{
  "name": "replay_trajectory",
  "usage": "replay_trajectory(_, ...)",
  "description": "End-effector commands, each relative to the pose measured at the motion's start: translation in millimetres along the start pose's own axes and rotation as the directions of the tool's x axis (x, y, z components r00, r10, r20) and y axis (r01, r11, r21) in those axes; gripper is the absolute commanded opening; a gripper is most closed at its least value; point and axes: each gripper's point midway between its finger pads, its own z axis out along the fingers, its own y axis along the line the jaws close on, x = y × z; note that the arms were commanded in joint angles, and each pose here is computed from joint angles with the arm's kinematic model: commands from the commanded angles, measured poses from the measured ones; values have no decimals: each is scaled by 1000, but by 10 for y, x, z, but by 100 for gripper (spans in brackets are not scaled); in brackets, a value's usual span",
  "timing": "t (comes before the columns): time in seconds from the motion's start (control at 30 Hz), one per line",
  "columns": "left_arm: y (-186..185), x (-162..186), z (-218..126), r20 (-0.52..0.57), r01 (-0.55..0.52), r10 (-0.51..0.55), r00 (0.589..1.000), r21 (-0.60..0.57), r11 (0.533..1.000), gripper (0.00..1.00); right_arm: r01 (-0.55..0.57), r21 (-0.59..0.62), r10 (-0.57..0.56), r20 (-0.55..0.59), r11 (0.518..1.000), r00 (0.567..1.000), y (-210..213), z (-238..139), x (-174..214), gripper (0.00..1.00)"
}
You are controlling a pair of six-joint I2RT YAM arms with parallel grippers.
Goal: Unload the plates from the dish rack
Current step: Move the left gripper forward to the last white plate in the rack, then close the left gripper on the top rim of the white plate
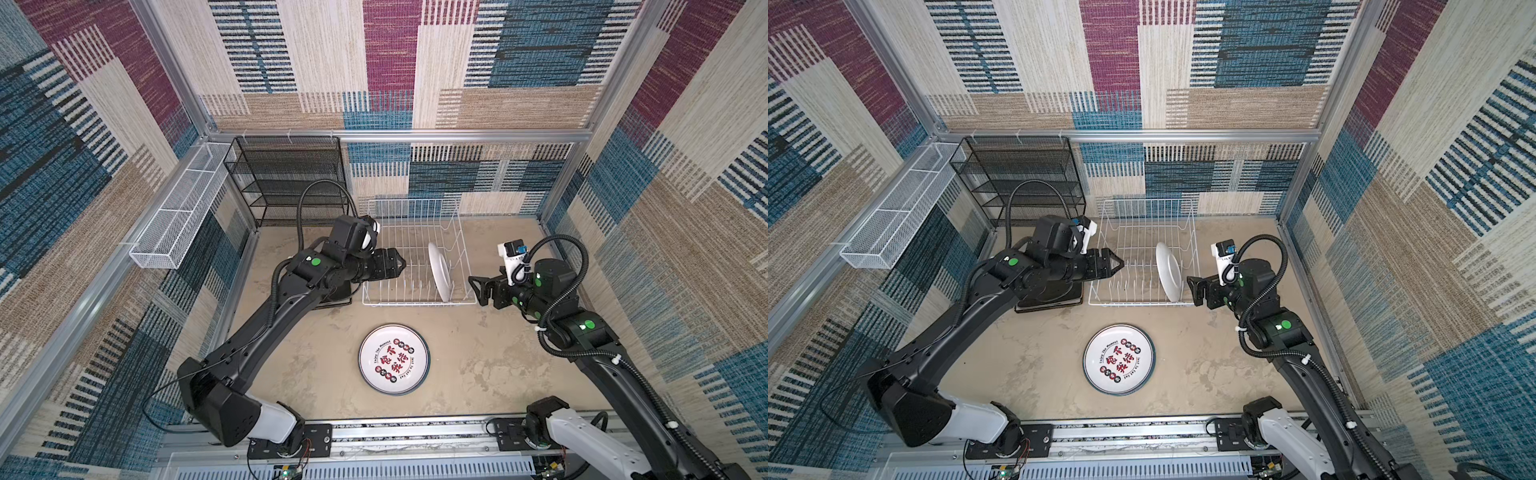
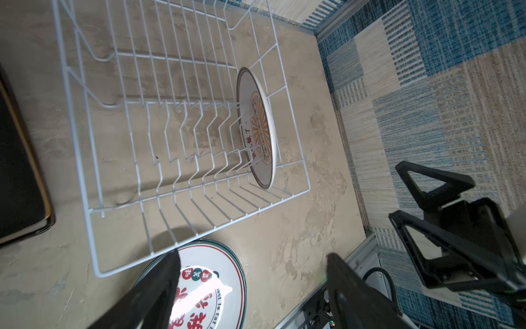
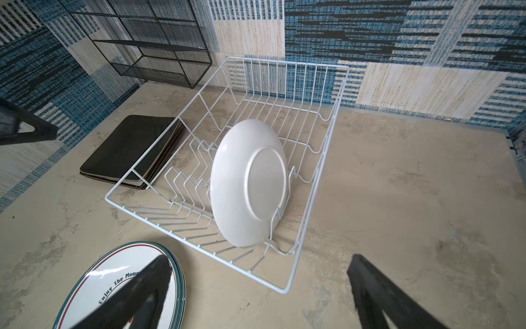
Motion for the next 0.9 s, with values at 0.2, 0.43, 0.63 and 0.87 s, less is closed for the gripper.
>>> replay_trajectory(0.2, -331, -143, 610, -53, -75, 79, 995, 61, 995, 92, -70, 28, 69, 38, 997, 997, -93, 19, -28, 99)
replay_trajectory(0.43, -327, -75, 1152, -122, -45, 49, 991, 35, 998, 92, -83, 42, 81, 42, 996, 996, -128, 11, -24, 99)
replay_trajectory(0.63, -177, 14, 1500, -163, -2, -5, 987, -41, 999, 86, -89, 59, 86, 45, 994, 995, -160, -1, -38, 99)
replay_trajectory(0.87, -179, 121, 1762, -202, 74, -85, 976, -60, 995, 74, -98, 56, 96, 43, 994, 994, -158, 24, -21, 99)
